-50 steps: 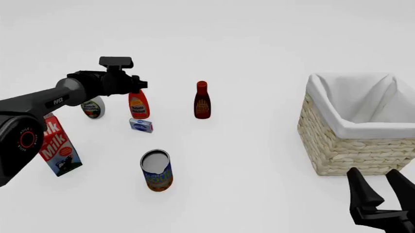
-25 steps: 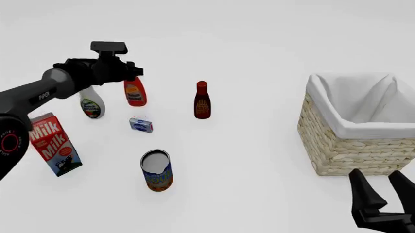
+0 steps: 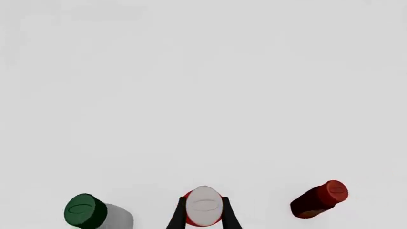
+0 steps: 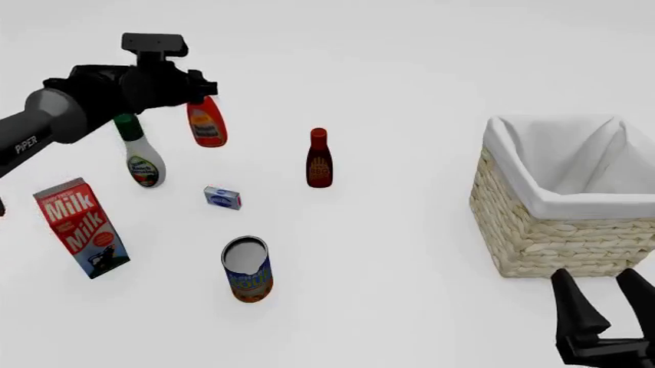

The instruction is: Pick the ketchup and place it in the basket.

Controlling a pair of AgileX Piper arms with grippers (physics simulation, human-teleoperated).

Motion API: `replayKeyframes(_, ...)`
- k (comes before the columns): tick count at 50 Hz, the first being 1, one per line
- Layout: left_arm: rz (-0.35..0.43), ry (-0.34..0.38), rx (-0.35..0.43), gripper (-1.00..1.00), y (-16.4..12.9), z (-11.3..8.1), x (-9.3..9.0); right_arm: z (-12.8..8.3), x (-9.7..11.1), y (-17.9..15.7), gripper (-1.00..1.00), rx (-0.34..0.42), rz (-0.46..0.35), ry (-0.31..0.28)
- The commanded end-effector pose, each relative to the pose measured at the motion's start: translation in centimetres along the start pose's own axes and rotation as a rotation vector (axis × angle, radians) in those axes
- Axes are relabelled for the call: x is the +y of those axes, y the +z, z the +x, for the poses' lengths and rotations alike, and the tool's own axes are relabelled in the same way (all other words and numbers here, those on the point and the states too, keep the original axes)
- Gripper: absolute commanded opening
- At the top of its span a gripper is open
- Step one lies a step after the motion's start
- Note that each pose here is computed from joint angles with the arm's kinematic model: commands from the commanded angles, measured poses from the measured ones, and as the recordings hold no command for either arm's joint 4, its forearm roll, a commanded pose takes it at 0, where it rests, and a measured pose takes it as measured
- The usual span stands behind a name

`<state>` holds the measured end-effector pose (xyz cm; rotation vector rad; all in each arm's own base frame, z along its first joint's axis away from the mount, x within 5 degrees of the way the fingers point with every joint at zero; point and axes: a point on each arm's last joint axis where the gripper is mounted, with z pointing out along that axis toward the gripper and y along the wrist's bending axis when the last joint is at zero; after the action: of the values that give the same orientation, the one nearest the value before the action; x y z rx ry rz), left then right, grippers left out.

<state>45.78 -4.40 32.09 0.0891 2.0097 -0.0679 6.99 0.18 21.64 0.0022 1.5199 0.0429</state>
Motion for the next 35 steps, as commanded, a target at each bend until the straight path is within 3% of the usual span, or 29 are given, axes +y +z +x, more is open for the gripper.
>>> replayKeyframes(1, 0.013, 0.028, -0.033, -1.00, -4.2, -1.5, -0.7, -1.3, 0.4, -0.5, 1.00, -0.027, -0.059, -0.062)
replayKeyframes(4, 0.023, 0.000, -0.029, -1.00, -5.4, -1.9, -1.1, -2.2, 0.7, -0.6, 1.00, -0.040, -0.093, -0.074)
replayKeyframes(9, 0.032, 0.018, -0.044, -1.00, -7.4, -2.3, -1.5, -3.5, 0.8, -0.7, 1.00, -0.057, -0.113, -0.076)
replayKeyframes(17, 0.080, 0.039, -0.048, -1.00, -10.7, -1.7, -3.3, -4.4, 1.3, -0.9, 1.00, -0.091, -0.198, -0.097)
replayKeyframes(19, 0.074, 0.042, -0.053, -1.00, -11.6, -1.6, -3.0, -4.5, 1.6, -0.8, 1.00, -0.101, -0.232, -0.114)
replayKeyframes(22, 0.088, 0.046, -0.043, -1.00, -12.5, -1.2, -3.5, -5.1, 1.7, -0.6, 1.00, -0.112, -0.243, -0.096)
replayKeyframes(24, 0.116, 0.067, -0.044, -1.00, -13.9, -0.9, -4.4, -5.5, 2.1, -0.4, 1.00, -0.127, -0.300, -0.100)
replayKeyframes(28, 0.098, 0.079, -0.075, -1.00, -16.0, -1.2, -3.5, -5.7, 2.8, 0.1, 1.00, -0.125, -0.357, -0.094)
replayKeyframes(35, 0.130, 0.112, -0.081, -1.00, -18.8, -1.0, -4.3, -6.5, 3.9, 0.9, 1.00, -0.134, -0.453, -0.092)
